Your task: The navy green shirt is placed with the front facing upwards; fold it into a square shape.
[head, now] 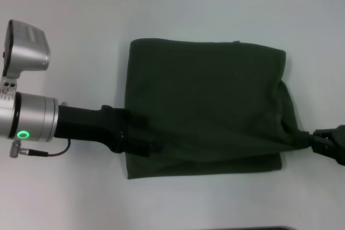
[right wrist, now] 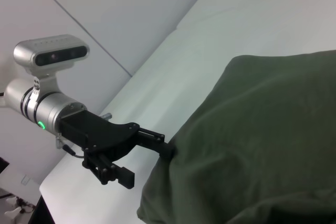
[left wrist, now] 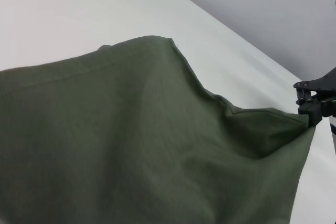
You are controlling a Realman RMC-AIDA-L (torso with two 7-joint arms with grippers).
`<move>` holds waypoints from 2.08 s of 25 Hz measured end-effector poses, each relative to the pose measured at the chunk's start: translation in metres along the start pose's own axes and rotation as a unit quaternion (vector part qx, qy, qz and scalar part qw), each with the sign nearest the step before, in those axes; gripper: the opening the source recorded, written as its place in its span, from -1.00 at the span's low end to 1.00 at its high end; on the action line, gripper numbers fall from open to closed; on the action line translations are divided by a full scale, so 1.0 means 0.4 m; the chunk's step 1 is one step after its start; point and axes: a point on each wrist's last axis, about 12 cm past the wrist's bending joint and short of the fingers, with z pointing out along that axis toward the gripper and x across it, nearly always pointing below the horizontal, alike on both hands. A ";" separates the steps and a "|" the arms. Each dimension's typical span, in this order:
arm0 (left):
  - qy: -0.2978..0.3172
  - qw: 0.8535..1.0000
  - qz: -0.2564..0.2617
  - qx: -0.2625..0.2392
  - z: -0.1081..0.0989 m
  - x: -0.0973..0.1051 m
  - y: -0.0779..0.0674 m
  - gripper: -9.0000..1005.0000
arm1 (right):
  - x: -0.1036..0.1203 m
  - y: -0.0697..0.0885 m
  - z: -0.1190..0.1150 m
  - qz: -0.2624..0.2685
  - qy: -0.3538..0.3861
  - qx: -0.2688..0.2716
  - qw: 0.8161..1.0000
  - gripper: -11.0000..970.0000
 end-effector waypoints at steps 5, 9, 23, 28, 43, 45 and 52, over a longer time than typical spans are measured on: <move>0.001 1.000 0.000 0.001 0.001 0.000 0.000 0.80 | 0.011 0.000 -0.012 0.006 -0.003 0.006 1.000 -0.94; 0.000 1.000 -0.001 0.001 0.001 0.000 0.000 0.80 | 0.011 -0.002 -0.018 0.011 -0.005 0.008 1.000 -0.94; 0.001 1.000 0.004 0.002 0.001 -0.006 -0.001 0.80 | 0.003 0.020 -0.048 0.011 -0.013 -0.032 0.999 -0.20; 0.002 1.000 0.007 0.012 -0.001 -0.010 -0.006 0.80 | -0.028 0.028 -0.075 -0.003 -0.035 -0.048 0.998 -0.01; -0.004 0.999 0.036 0.031 0.009 -0.060 -0.013 0.80 | -0.120 -0.004 0.051 -0.032 0.024 -0.052 0.998 0.00; -0.006 0.999 0.036 0.030 0.006 -0.064 -0.013 0.80 | -0.119 -0.007 0.057 -0.031 0.029 -0.047 0.998 0.00; -0.017 0.999 0.035 0.024 -0.001 -0.074 -0.008 0.80 | -0.113 -0.009 0.071 -0.023 0.033 -0.045 0.998 -0.01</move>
